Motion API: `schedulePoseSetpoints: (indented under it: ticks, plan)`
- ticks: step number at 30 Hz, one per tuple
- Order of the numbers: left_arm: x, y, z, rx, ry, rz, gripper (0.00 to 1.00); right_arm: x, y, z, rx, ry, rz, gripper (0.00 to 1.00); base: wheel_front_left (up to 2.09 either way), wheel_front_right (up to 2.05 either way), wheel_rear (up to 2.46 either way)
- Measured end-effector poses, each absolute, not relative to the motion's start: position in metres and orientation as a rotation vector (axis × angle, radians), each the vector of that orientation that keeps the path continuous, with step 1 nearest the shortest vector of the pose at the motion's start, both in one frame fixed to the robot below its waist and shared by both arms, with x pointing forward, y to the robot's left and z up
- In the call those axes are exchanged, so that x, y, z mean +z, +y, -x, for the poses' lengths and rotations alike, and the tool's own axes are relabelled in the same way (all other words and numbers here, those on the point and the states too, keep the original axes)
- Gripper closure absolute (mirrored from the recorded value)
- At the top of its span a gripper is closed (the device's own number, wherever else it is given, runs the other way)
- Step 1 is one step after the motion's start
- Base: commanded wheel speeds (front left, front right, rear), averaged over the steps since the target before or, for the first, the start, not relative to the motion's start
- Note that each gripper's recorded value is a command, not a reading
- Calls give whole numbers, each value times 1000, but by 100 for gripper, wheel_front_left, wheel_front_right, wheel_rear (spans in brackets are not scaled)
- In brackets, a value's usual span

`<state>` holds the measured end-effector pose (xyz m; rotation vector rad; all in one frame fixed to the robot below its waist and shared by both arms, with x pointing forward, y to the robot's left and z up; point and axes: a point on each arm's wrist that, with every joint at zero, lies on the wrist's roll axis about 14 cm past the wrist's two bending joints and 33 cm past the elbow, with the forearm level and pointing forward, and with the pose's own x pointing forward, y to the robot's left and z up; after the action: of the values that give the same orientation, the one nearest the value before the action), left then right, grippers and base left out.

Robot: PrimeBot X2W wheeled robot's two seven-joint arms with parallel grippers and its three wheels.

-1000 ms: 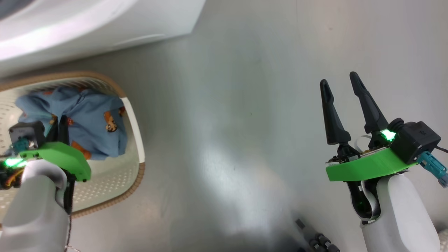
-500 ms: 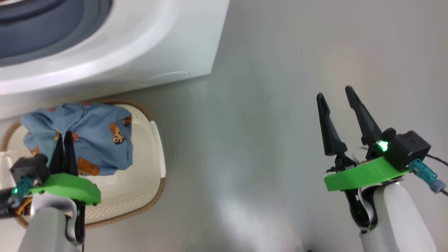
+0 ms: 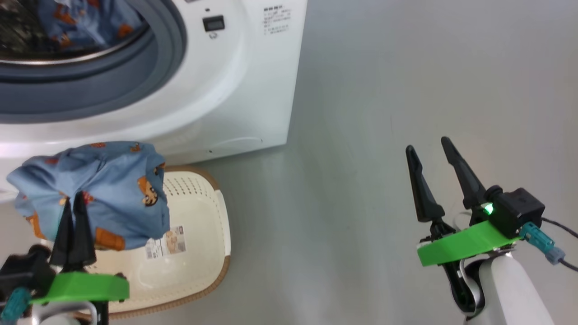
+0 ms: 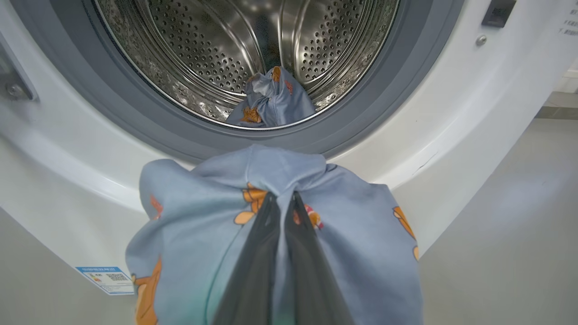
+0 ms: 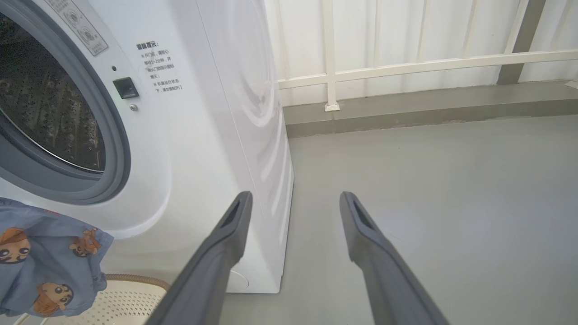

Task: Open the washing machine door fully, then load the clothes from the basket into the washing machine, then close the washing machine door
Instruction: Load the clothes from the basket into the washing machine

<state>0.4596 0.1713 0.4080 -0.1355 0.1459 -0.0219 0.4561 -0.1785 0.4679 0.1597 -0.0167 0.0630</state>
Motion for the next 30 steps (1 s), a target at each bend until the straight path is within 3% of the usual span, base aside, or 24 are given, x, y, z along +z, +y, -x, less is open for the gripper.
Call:
schedulePoseSetpoints:
  ticks: [17,30]
  plan:
    - [484,194,-398,39,-29,108,100,509,-174,-415,80,-97,-139,0,0,0,0]
    - [497,210,-360,89,-51,93,100,523,-167,-397,98,-131,-141,0,0,0,0]
